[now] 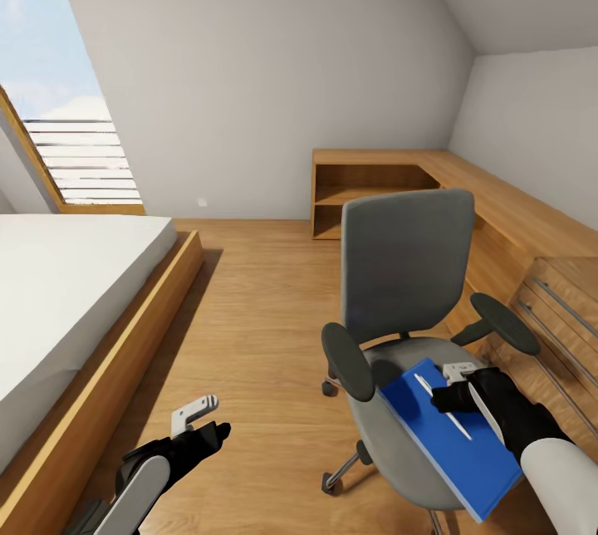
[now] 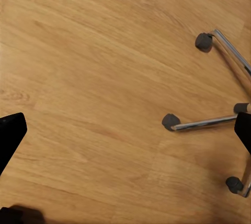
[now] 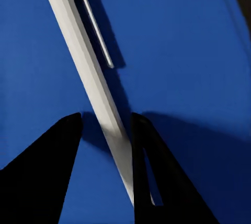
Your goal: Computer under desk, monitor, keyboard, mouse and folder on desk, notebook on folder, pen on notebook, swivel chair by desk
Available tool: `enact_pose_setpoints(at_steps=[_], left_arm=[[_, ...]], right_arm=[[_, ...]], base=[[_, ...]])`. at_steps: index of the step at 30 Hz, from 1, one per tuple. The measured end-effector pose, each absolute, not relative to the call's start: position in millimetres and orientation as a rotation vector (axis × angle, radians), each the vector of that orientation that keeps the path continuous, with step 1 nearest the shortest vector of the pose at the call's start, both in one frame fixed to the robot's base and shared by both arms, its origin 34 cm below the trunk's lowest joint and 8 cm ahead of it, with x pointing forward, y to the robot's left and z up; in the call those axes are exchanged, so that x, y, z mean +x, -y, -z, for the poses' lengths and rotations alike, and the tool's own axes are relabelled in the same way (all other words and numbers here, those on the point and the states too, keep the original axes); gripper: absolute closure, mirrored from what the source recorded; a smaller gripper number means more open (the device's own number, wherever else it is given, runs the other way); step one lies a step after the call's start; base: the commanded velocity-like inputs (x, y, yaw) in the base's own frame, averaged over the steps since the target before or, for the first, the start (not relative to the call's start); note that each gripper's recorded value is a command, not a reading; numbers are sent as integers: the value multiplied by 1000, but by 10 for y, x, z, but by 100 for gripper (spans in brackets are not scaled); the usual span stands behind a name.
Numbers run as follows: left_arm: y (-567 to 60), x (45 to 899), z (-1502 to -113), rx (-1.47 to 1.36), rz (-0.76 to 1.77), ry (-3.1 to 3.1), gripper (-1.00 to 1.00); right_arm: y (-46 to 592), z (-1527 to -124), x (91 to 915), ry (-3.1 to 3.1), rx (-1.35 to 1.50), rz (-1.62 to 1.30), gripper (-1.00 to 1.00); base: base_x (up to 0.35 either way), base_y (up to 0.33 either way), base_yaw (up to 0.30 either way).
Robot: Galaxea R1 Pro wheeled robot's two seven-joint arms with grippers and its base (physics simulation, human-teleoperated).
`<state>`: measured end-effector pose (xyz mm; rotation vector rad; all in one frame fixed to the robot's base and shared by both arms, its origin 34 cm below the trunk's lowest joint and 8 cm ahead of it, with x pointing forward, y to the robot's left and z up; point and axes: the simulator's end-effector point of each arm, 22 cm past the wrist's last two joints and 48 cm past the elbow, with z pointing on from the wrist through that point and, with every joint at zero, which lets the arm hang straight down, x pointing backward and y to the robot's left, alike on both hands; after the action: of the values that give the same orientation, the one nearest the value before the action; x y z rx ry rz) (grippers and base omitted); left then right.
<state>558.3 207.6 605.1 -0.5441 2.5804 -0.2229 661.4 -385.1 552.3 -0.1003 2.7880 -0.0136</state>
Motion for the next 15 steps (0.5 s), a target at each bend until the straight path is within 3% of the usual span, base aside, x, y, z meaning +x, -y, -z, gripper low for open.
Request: enact_pose_setpoints(at_steps=[15], left_arm=[[-2079,5584,-6052,-545,223,-2580,-100]], right_arm=[[3868,-5520,6611,-2789,-109,24,100]], base=[[0,0,0]])
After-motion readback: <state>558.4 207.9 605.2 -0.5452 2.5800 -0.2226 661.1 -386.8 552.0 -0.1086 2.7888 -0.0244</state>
